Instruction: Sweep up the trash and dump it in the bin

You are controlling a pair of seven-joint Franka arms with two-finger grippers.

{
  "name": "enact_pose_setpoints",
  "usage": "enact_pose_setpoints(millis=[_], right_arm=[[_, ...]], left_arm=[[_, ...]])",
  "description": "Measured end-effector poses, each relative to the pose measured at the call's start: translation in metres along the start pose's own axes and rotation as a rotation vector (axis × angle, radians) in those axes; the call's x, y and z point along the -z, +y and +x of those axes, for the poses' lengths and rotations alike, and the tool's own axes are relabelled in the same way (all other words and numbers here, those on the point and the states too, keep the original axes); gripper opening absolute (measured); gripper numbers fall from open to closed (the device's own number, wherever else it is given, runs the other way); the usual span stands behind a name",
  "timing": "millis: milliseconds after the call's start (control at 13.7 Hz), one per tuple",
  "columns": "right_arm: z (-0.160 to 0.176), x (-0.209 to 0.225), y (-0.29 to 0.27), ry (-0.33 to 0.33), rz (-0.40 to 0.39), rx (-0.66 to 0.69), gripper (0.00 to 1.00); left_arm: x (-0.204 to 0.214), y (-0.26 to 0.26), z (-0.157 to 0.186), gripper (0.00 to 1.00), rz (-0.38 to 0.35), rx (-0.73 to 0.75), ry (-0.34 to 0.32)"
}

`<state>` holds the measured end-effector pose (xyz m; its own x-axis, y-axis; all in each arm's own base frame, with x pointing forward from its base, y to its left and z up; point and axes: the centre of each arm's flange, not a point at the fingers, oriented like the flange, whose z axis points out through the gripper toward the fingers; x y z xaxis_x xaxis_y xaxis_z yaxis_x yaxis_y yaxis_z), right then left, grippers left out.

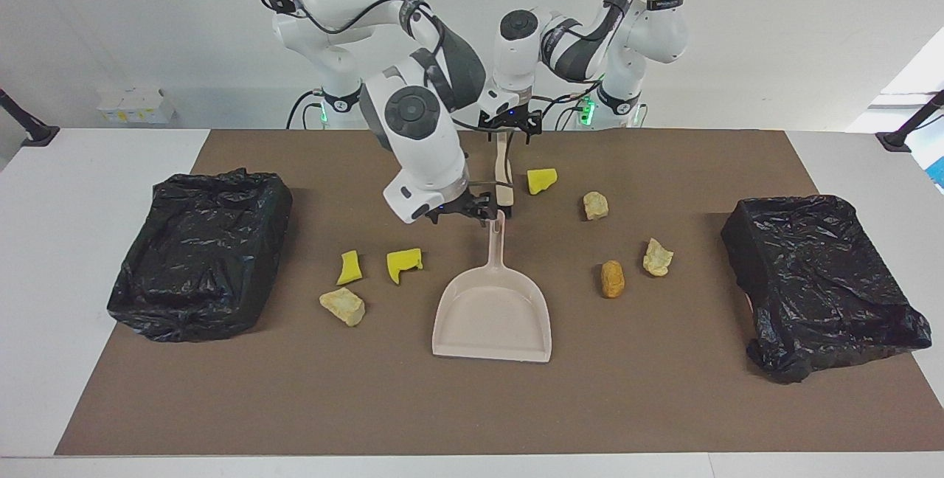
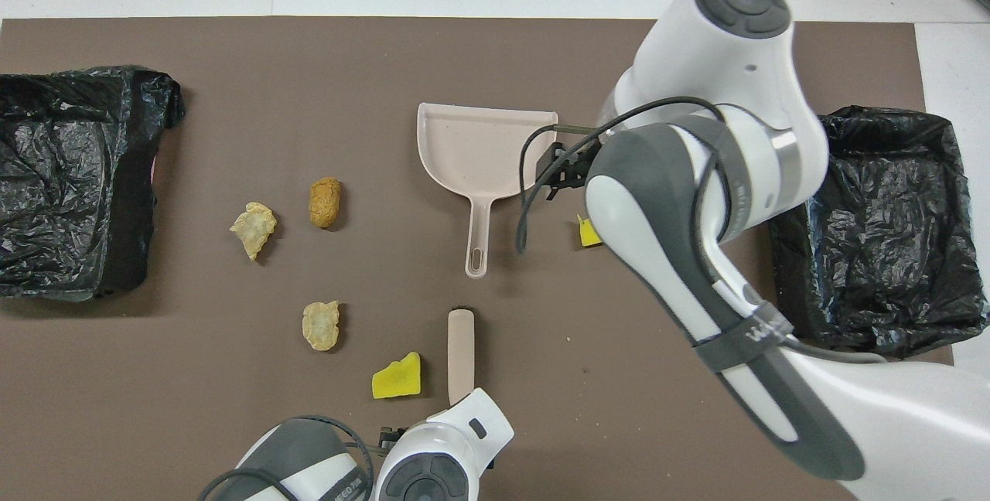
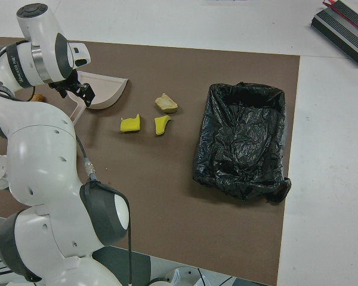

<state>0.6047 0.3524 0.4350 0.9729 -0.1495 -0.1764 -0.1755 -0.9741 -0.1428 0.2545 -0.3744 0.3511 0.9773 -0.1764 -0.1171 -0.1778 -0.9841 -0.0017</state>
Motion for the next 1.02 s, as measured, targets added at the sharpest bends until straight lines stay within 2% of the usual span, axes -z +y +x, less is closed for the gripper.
enact_pose_setpoints(millis=[146,292,365,439,585,731,877,1023], right_arm=[[-0.009,-0.029,-0.027,0.009,0.003,-0.004,1.0],[-0.016,-0.053,-0.044,0.014,-0.004,-0.012,1.0],[-0.017,-0.061,-0.048,0.023,-0.018,-0.01,1.0],[-0.015,-0.066,-0.047,0.038,-0.037,-0.005,1.0],[-0.012,-0.073,-0.042,0.072,-0.072,0.01,1.0],[-0.012,-0.086,-0.039,0.101,-0.076,0.023,1.0],[-0.016,-0.095,-0.036,0.107,-0.079,0.029,1.0],[-0.021,-0.096,-0.033,0.103,-0.089,0.032,0.93]], left_arm=[[-0.005,0.005,-0.002,0.99,-0.005,-0.005,-0.001],[-0.007,0.006,-0.002,0.83,-0.004,-0.007,-0.003],[-0.007,0.006,-0.003,0.82,-0.004,-0.008,-0.004],[-0.007,0.006,-0.002,0.76,-0.004,-0.006,-0.004],[-0.007,0.003,0.0,0.46,-0.005,0.001,-0.005],[-0.008,-0.002,0.005,0.25,-0.005,0.012,-0.009],[-0.008,-0.006,0.01,0.25,-0.002,0.025,-0.017],[-0.006,-0.018,0.018,0.25,0.012,0.038,-0.04]])
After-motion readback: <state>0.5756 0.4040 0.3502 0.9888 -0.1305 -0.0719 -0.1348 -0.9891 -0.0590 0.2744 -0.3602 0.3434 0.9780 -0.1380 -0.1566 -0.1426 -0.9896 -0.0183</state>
